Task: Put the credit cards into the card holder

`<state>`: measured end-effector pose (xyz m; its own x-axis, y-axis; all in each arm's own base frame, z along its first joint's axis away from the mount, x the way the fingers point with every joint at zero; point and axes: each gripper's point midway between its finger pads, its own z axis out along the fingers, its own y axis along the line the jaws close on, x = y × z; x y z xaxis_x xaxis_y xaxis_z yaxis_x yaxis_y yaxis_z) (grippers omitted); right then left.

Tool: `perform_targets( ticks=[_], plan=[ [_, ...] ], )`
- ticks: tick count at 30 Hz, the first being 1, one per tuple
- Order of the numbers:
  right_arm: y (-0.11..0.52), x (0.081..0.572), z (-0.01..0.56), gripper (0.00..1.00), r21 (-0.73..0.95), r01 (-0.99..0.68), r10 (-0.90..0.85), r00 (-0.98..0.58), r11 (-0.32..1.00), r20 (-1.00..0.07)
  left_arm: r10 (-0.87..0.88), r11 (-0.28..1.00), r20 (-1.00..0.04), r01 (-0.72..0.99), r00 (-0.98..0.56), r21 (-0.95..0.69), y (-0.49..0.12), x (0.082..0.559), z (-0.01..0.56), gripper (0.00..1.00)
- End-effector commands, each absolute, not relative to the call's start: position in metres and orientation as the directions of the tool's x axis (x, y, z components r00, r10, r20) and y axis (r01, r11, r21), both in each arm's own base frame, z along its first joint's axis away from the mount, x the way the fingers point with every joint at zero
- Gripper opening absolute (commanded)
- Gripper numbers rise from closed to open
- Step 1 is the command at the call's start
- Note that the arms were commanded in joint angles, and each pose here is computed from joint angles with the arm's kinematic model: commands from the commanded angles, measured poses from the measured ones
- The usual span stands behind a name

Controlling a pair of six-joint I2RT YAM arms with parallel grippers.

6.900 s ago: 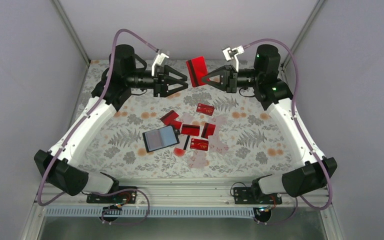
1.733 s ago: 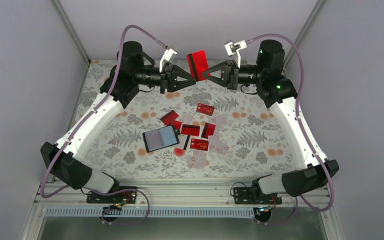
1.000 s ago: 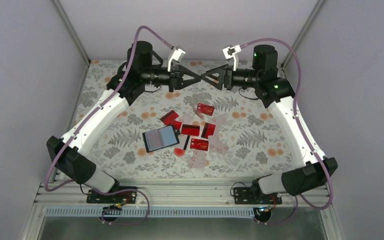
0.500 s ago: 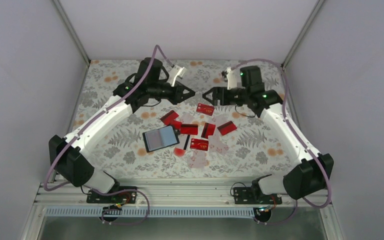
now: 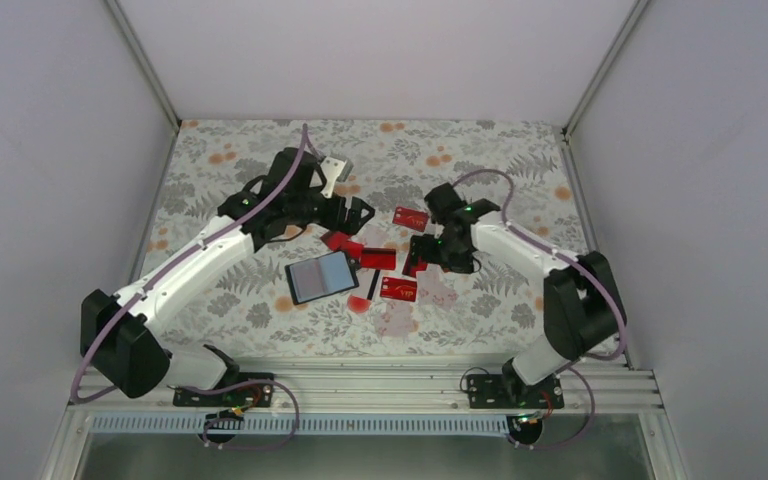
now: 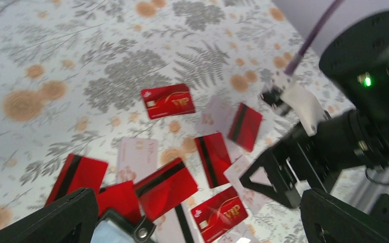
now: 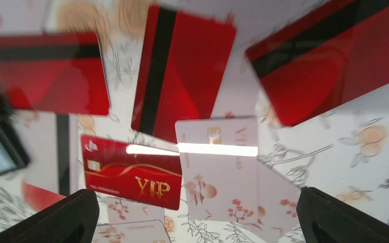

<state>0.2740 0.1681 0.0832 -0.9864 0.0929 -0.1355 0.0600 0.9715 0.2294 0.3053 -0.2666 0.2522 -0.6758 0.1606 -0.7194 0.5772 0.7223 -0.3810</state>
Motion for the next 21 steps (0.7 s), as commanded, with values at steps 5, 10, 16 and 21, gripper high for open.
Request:
perform_targets(
  ticks=[5, 10, 16, 21],
  plan=[
    [0.177, 0.247, 0.045, 0.99, 0.099, 0.005, 0.008, -1.000, 0.995, -0.029, 0.156, 0.811, -0.676, 0.484, -0.720, -0.328, -0.244, 0.303, 0.223, 1.00],
    [0.173, 0.250, 0.029, 0.99, 0.028, -0.031, -0.031, -0.999, 0.999, -0.009, 0.190, 0.807, -0.656, 0.497, -0.731, -0.321, -0.242, 0.295, 0.210, 1.00],
    [0.177, 0.259, 0.021, 0.96, 0.026, -0.061, -0.061, -0.998, 0.998, 0.001, 0.187, 0.802, -0.647, 0.496, -0.739, -0.334, -0.241, 0.290, 0.209, 1.00],
    [0.173, 0.249, 0.013, 0.87, 0.023, -0.064, -0.064, -0.998, 0.998, 0.020, 0.198, 0.779, -0.667, 0.528, -0.718, -0.337, -0.241, 0.281, 0.216, 1.00]
  ],
)
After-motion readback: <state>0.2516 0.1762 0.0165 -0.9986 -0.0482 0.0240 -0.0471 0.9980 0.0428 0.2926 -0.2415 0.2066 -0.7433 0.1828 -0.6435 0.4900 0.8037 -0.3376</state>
